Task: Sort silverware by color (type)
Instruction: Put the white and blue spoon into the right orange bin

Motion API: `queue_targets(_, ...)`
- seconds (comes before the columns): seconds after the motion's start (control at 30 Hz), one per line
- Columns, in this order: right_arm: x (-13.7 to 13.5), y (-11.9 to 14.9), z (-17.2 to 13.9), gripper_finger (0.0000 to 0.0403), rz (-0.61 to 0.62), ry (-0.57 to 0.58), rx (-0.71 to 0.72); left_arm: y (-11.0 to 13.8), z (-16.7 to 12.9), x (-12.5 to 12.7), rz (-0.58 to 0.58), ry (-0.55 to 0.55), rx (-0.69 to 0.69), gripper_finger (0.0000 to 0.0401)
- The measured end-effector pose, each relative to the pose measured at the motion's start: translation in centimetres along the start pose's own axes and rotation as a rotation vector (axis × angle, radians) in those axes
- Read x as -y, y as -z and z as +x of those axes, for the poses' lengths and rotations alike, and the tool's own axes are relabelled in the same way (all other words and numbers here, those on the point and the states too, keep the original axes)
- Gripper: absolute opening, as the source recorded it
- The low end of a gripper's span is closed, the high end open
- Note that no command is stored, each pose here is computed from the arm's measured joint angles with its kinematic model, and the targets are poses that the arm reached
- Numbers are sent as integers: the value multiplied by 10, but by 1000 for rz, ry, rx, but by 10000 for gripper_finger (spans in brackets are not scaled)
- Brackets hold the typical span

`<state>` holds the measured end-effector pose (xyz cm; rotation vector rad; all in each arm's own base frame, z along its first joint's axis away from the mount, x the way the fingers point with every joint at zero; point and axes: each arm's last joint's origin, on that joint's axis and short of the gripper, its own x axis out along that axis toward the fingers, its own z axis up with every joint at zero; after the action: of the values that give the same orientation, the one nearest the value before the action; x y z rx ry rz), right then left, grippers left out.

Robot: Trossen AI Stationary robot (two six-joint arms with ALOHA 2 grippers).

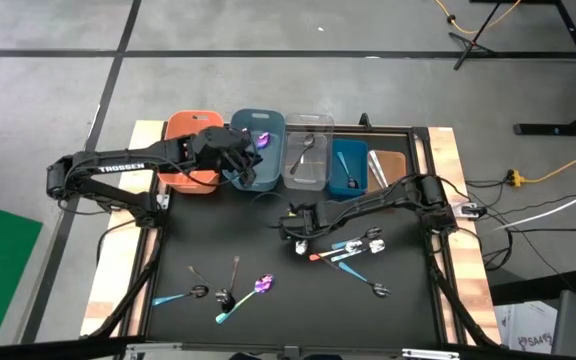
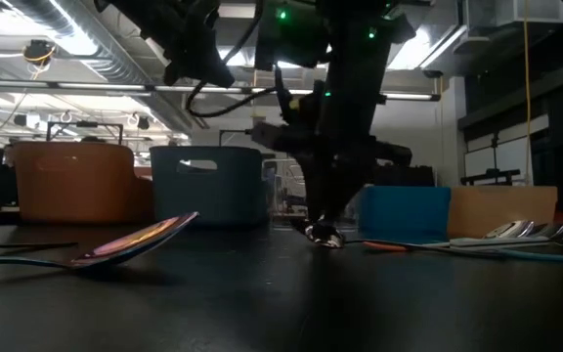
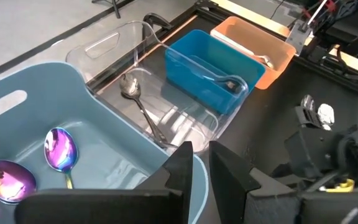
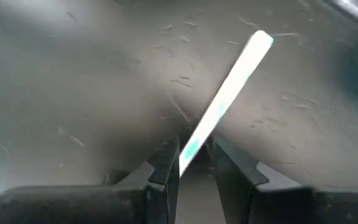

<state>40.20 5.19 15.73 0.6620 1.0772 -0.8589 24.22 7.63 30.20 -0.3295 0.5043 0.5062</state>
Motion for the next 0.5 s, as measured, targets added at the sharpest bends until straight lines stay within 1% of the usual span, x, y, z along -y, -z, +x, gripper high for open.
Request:
queue_targets(0.23,-1,5,18,87,10,40,-18,1,-1,4,13,14,-2,47)
queue_targets(0.33,-2,6,21,87,4,46,-20,1,-1,4,32,14,-1,47)
queue_targets(0.5,-2,7,24,87,-13,52,-20,1,-1,4,33,13,-1,47)
